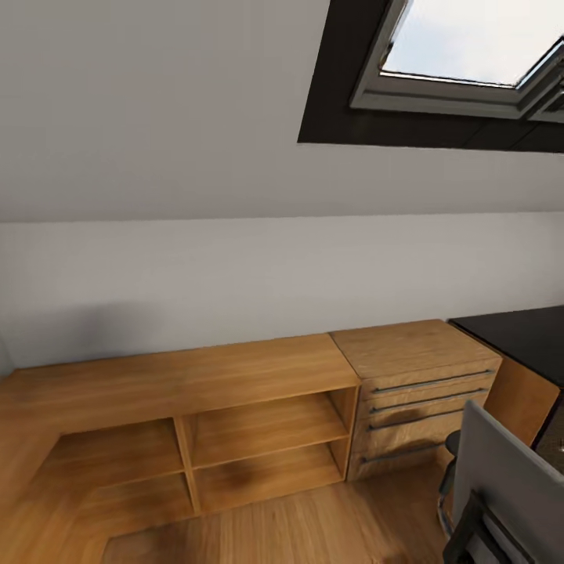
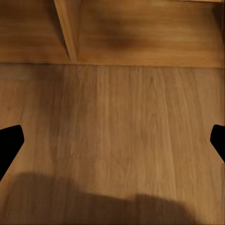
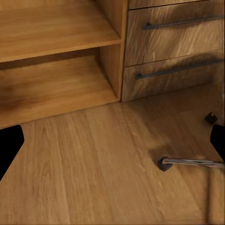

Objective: In the bedroom, organize the workspace by keeping the computer under the desk, ensuring the monitor is on the desk, placing the keyboard on the desk next to the monitor, placing the mouse on the desk next to the keyboard, moving the folder from the swivel chair onto the desk next to the mouse, stacking the notebook on top of the folder with the pen on top of the notebook, and positioning the swivel chair next to the desk.

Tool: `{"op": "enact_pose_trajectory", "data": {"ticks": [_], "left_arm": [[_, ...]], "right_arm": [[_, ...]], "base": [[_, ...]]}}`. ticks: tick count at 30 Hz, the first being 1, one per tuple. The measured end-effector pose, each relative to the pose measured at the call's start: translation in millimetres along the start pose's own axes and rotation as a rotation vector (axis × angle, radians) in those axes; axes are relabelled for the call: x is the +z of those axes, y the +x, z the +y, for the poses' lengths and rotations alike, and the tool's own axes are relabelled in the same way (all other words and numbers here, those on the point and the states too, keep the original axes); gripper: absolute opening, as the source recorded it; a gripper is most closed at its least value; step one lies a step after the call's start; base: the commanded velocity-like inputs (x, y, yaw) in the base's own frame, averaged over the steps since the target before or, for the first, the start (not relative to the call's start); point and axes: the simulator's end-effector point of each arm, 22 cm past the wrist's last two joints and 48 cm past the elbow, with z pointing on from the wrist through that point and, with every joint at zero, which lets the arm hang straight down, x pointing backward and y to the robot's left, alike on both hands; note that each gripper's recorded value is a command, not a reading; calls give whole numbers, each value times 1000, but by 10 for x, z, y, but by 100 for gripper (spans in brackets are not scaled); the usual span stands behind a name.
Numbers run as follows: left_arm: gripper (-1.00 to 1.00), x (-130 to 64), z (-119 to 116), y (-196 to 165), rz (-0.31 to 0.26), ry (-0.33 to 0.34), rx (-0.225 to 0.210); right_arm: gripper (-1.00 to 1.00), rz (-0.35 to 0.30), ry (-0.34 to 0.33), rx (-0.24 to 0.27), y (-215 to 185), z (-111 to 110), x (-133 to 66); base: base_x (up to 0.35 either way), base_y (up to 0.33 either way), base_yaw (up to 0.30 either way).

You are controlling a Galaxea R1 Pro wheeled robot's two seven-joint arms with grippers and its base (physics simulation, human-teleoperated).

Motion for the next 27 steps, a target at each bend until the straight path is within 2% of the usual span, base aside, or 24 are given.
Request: {"op": "enact_pose_trajectory", "data": {"ticks": [9, 17, 27], "left_arm": [[100, 1, 3, -11, -2, -1, -2], [100, -2, -3, -23, -5, 1, -1], [100, -4, -4, -39, -9, 1, -2]], "right_arm": [[100, 28, -1, -5, 58, 3, 2], [100, 27, -1, -6, 47, 4, 6], [100, 17, -44, -50, 21, 100, 5]], "base": [[-111, 174, -291], [-29, 21, -291], [-1, 1, -291]]}}
